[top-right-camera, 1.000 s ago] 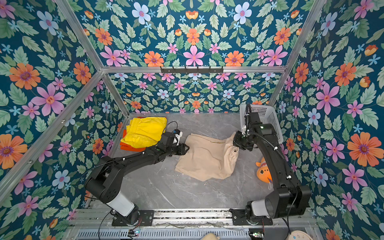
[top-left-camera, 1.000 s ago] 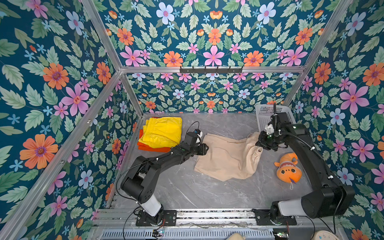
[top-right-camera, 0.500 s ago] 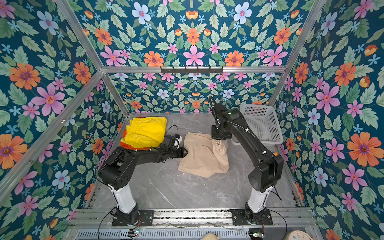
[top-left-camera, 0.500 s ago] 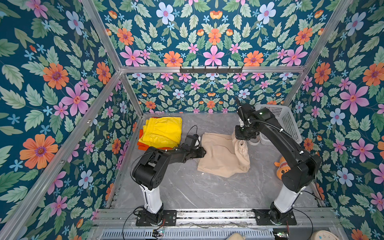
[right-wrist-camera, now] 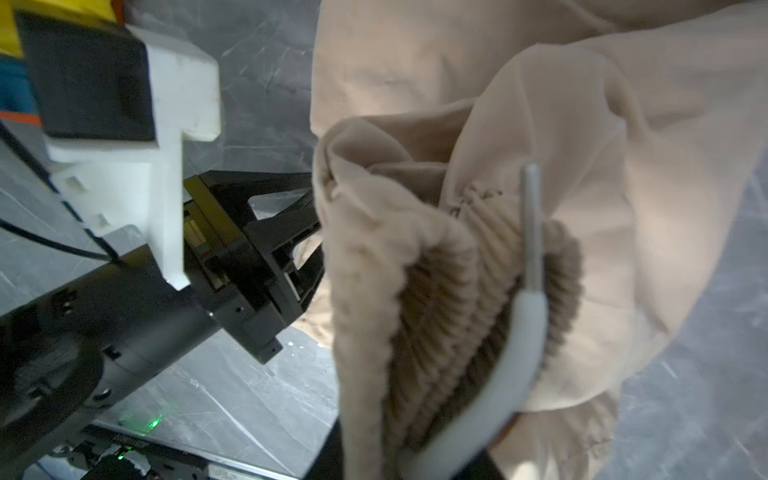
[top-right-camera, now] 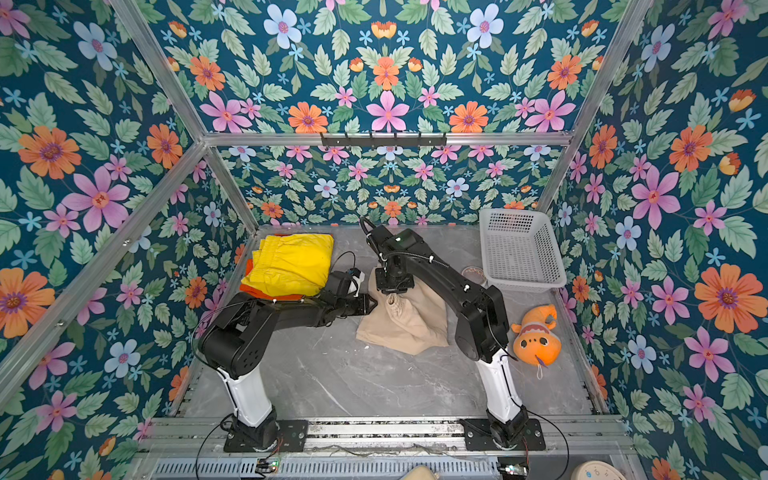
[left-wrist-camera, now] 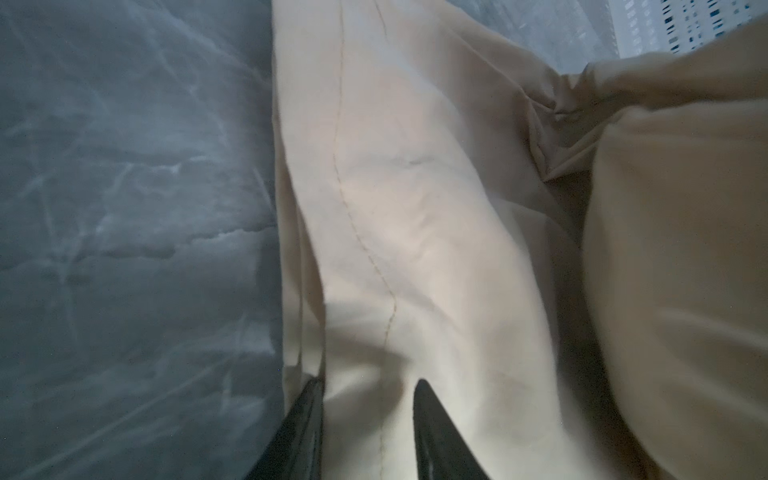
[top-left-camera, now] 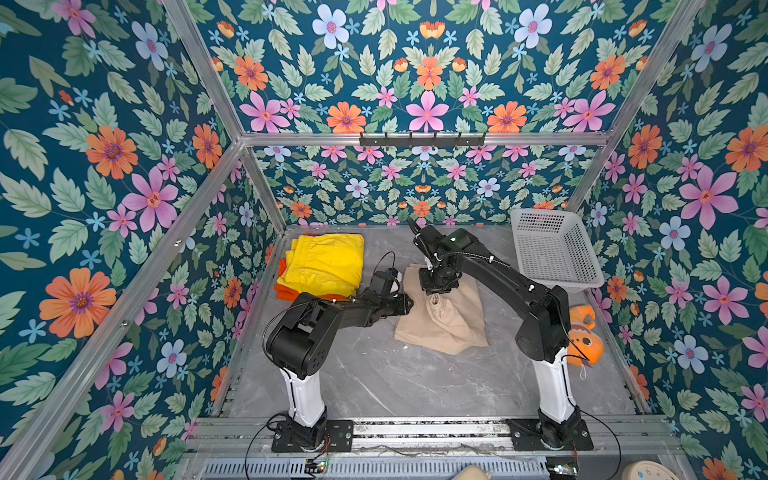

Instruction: Fold and stack the shorts

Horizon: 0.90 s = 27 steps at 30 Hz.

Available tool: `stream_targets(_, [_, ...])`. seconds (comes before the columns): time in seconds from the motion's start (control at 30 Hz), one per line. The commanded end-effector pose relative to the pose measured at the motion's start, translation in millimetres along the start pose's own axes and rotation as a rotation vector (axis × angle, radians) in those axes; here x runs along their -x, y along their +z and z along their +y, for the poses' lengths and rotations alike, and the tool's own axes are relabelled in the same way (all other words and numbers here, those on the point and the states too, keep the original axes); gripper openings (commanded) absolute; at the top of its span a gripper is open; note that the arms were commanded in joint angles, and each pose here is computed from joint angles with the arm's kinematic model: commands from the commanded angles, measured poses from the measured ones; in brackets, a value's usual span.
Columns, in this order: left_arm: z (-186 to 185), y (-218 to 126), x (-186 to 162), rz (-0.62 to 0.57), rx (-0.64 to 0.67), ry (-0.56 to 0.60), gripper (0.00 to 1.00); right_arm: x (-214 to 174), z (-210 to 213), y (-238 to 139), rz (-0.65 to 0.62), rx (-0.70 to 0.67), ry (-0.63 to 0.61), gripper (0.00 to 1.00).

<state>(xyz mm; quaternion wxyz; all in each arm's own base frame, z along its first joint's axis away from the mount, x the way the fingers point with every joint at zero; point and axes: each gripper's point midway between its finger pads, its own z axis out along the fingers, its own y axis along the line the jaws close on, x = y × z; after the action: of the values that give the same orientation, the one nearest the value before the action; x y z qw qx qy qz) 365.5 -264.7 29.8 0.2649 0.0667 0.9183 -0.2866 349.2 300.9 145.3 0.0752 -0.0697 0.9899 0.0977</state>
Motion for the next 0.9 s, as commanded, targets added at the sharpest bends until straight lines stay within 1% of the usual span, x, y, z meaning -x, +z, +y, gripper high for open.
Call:
stream_targets(0.0, [23.6,-7.4,-22.9,0.091,0.114,-0.033,0.44,5.0,24.9,6.5,-0.002,0.139,0.030,0.44])
stream_targets(0.07, [22.5,-18.2,-11.7,0.064,0.122,-0.049,0.47,6.9,32.3,1.3,-0.020,0.190,0.024,0.54])
stream_targets(0.17, [21.4,-45.0,11.6,0.006,0.145,-0.073,0.55,10.9,35.7,-21.9,-0.082,0.263,0.013,0.61])
stream_targets(0.27, [12.3,-76.7,35.8,-0.070,0.148,-0.070,0.62,10.5,23.5,-47.8,-0.143,0.339,0.052,0.70])
stream_targets(0.33, [2.5,-92.6,46.7,-0.106,0.128,-0.065,0.67,6.4,3.3,-56.9,-0.174,0.358,0.110,0.70])
stream_targets(0.4, [-11.6,-99.8,50.5,-0.111,0.068,-0.071,0.71,-1.9,-29.2,-58.6,-0.190,0.351,0.196,0.71])
stream_targets(0.43, [-15.5,-99.5,49.3,-0.102,0.046,-0.083,0.72,-7.5,-43.9,-60.2,-0.198,0.346,0.231,0.71])
stream_targets(0.5, [-23.1,-93.1,40.3,-0.074,-0.004,-0.103,0.74,-22.5,-77.9,-49.6,-0.181,0.328,0.313,0.71])
stream_targets(0.63, [-20.6,-74.6,14.9,-0.014,-0.021,-0.130,0.76,-45.7,-120.5,-23.4,-0.143,0.354,0.434,0.72])
stream_targets(0.67, [-19.5,-69.3,7.6,0.006,-0.023,-0.134,0.77,-50.4,-128.1,-17.0,-0.138,0.352,0.452,0.75])
stream_targets(0.7, [-19.7,-64.2,1.2,0.025,-0.033,-0.138,0.78,-54.9,-135.1,-11.5,-0.134,0.334,0.459,0.76])
stream_targets(0.77, [-22.2,-56.8,-6.5,0.044,-0.055,-0.141,0.78,-62.2,-145.1,-1.2,-0.116,0.283,0.453,0.76])
stream_targets(0.87, [-20.1,-47.8,-15.1,0.057,-0.046,-0.134,0.79,-69.0,-157.6,17.3,-0.073,0.235,0.453,0.77])
